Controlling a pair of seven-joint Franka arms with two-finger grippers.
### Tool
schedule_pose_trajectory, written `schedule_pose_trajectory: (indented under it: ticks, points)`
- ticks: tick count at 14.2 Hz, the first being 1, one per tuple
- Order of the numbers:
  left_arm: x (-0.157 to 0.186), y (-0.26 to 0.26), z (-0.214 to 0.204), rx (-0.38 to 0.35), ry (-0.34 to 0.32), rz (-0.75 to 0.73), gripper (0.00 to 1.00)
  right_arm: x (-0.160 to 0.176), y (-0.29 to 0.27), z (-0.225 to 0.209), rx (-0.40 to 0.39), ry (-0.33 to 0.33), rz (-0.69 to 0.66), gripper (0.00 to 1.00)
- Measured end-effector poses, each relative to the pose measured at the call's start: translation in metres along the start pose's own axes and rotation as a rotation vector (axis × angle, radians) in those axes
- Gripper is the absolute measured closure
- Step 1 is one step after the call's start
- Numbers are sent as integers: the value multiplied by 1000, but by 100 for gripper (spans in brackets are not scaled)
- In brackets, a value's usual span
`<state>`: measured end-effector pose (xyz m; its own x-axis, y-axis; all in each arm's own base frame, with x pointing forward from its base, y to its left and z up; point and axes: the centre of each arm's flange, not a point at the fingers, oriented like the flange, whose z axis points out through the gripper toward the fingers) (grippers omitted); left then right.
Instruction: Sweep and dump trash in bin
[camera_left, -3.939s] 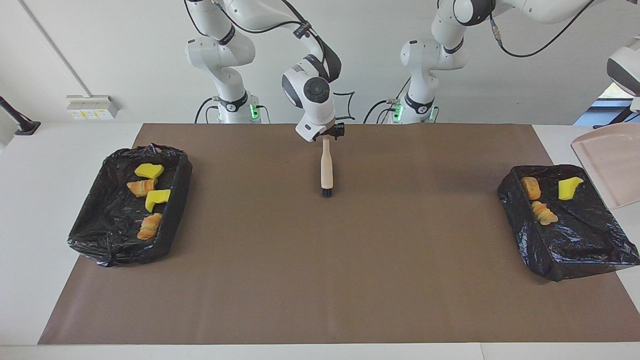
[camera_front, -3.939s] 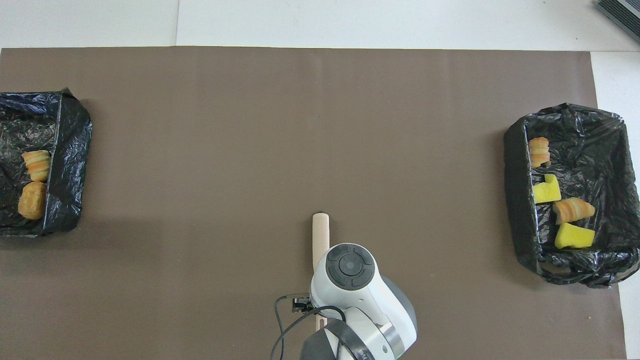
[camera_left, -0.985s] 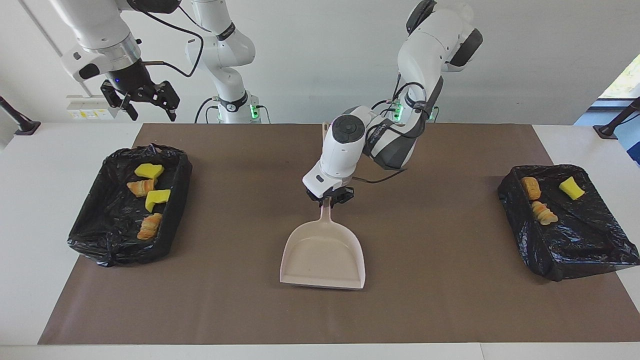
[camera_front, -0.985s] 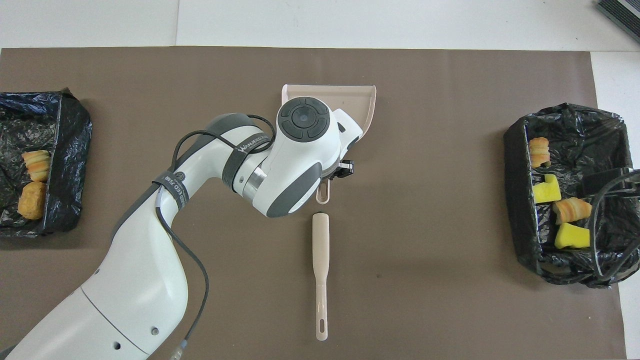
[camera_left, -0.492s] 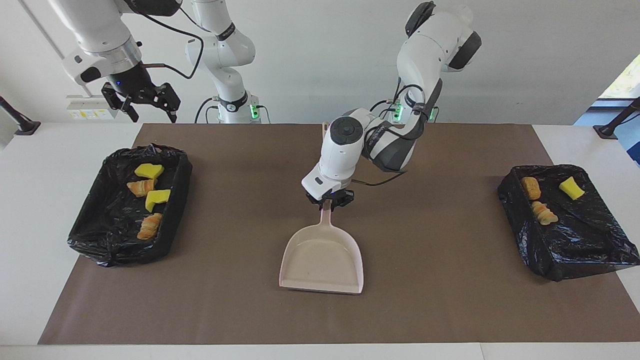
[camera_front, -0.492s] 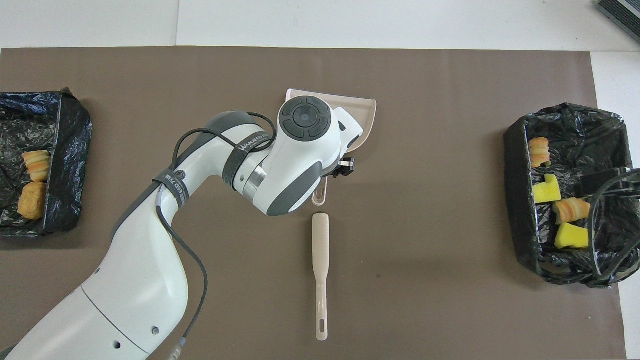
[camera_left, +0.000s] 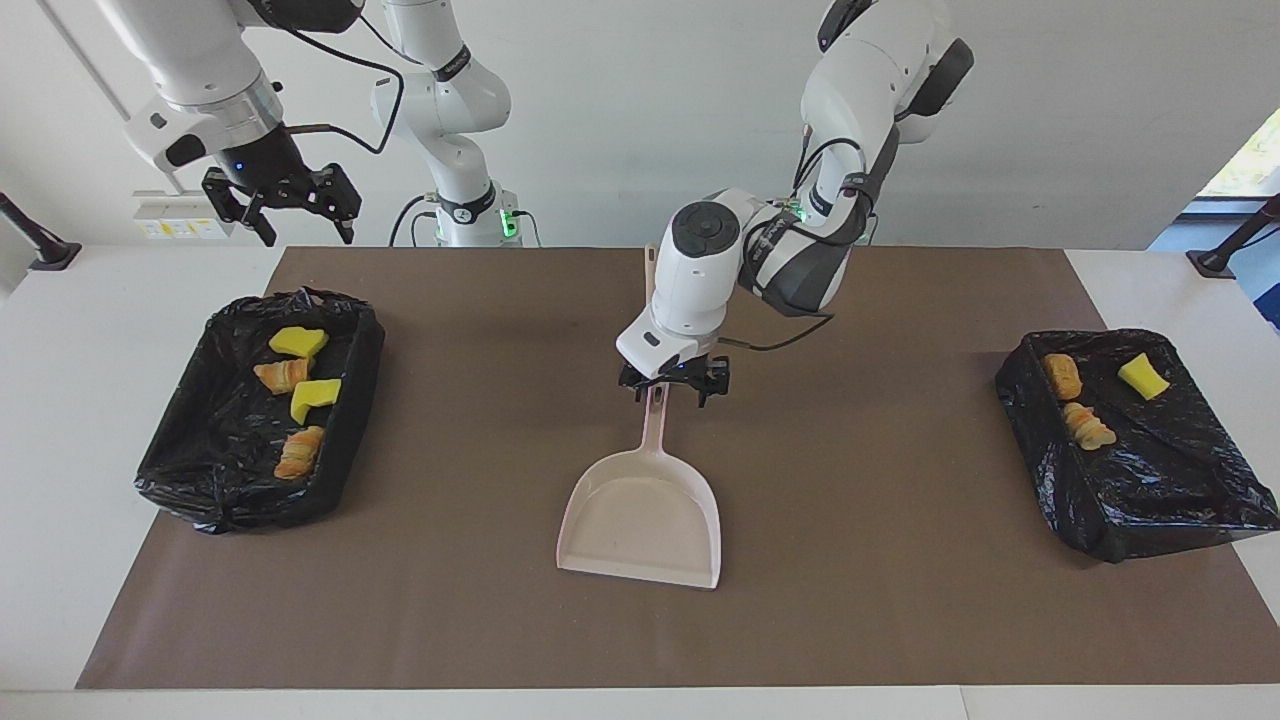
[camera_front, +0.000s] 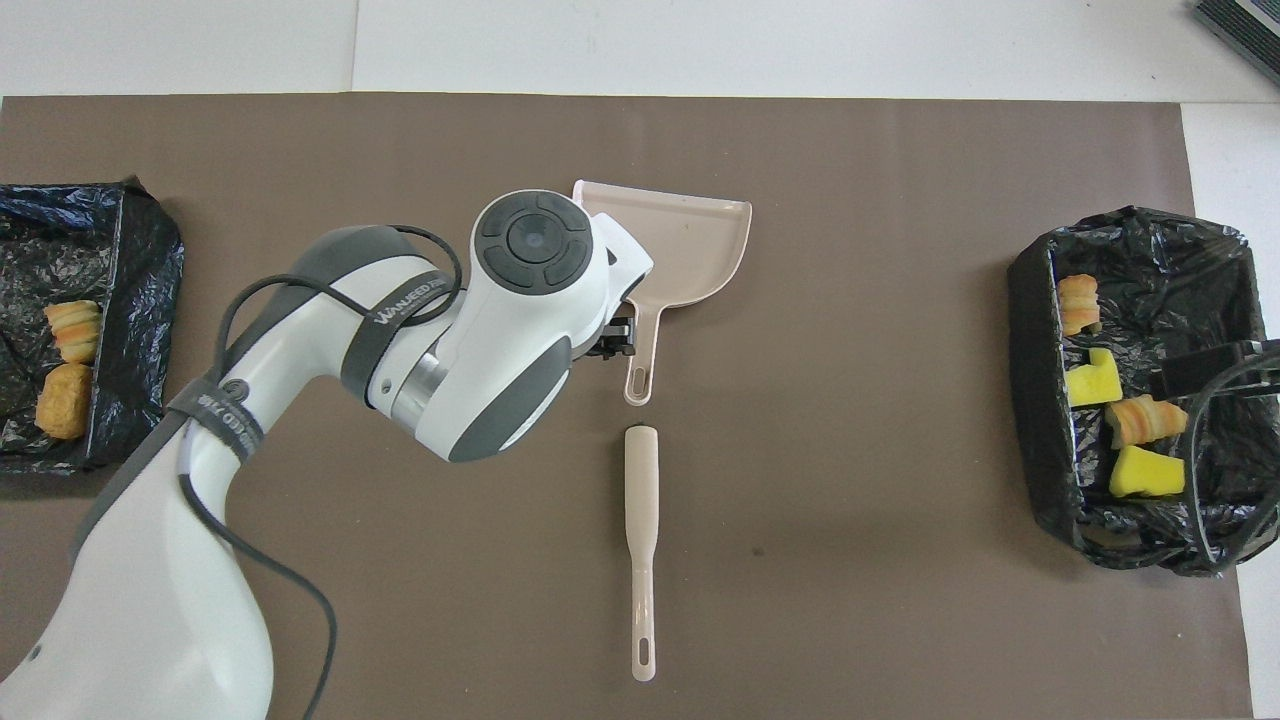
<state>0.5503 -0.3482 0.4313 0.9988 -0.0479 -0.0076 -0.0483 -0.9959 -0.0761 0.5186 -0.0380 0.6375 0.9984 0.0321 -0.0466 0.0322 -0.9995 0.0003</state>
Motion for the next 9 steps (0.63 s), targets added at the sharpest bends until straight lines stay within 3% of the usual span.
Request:
schedule_pose_trajectory:
  ticks: [2,4,7,9]
  points:
    - [-7,-45,-15,41,6,-55,0,0,0,0,0,0,-1,0]
    - [-13,-91,-34,26,-7,-46,0,0,0,0,-2,1,-1,0]
    - [-27,-195,-78,-7,-84,86,0,2,1,-2,-5,20,-1,0]
    - [-37,-264,-115,-35,-52,165,0,2,1,-2,-5,21,-1,0]
